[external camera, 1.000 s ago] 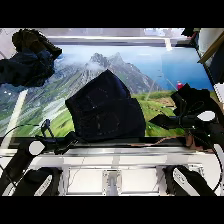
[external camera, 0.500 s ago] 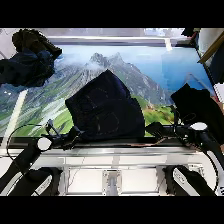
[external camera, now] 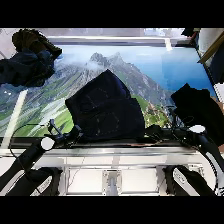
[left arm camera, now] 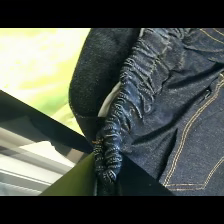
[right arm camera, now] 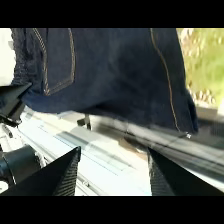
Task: Fold the clothes and pants, and hang the long-sleeved shirts on hangers.
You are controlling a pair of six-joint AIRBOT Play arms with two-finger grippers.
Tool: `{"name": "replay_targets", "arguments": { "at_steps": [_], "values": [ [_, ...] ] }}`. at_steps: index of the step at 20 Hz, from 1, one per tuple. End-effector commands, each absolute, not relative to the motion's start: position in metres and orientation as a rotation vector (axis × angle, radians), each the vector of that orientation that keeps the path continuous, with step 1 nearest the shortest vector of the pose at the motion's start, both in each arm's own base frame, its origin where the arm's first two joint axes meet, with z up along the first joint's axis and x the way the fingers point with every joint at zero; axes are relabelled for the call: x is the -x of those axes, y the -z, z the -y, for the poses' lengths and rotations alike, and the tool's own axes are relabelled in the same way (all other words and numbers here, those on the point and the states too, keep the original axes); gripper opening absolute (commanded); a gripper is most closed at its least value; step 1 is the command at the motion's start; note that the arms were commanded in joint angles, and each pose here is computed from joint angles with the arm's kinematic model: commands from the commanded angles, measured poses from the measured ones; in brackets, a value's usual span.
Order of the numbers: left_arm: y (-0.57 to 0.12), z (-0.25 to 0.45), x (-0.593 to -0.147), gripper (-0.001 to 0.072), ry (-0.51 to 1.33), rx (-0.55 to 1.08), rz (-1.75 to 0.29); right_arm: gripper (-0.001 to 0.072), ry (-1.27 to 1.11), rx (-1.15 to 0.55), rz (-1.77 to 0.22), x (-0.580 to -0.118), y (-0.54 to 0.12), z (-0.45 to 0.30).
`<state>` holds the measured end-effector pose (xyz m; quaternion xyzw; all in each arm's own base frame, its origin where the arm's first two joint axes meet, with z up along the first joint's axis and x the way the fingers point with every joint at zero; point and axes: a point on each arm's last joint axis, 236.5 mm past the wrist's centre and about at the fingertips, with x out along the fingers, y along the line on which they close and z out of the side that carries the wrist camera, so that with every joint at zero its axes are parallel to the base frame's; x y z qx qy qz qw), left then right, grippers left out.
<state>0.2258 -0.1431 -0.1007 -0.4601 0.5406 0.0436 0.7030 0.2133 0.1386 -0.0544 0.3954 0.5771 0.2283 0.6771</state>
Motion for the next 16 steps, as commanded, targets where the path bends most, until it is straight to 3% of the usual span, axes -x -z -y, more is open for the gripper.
{"name": "replay_targets", "arguments": {
  "at_steps": [1, 3, 5, 16],
  "values": [
    [0.101, 0.143, -0.227, 0.0052, -0.100, 1.027, -1.199, 0.0487, -0.498, -0.952, -1.333, -0.197, 0.066, -0.146],
    [0.101, 0.143, -0.227, 0.0052, -0.100, 1.028, -1.199, 0.0495, -0.479, -1.003, -1.330, -0.192, 0.073, -0.150],
    [0.101, 0.143, -0.227, 0.0052, -0.100, 1.029, -1.199, 0.0564, -0.429, -0.990, -1.298, -0.201, 0.080, -0.142],
    [0.101, 0.143, -0.227, 0.0052, -0.100, 1.029, -1.199, 0.0548, -0.285, -1.033, -1.274, -0.218, 0.096, -0.125]
  ]
}}
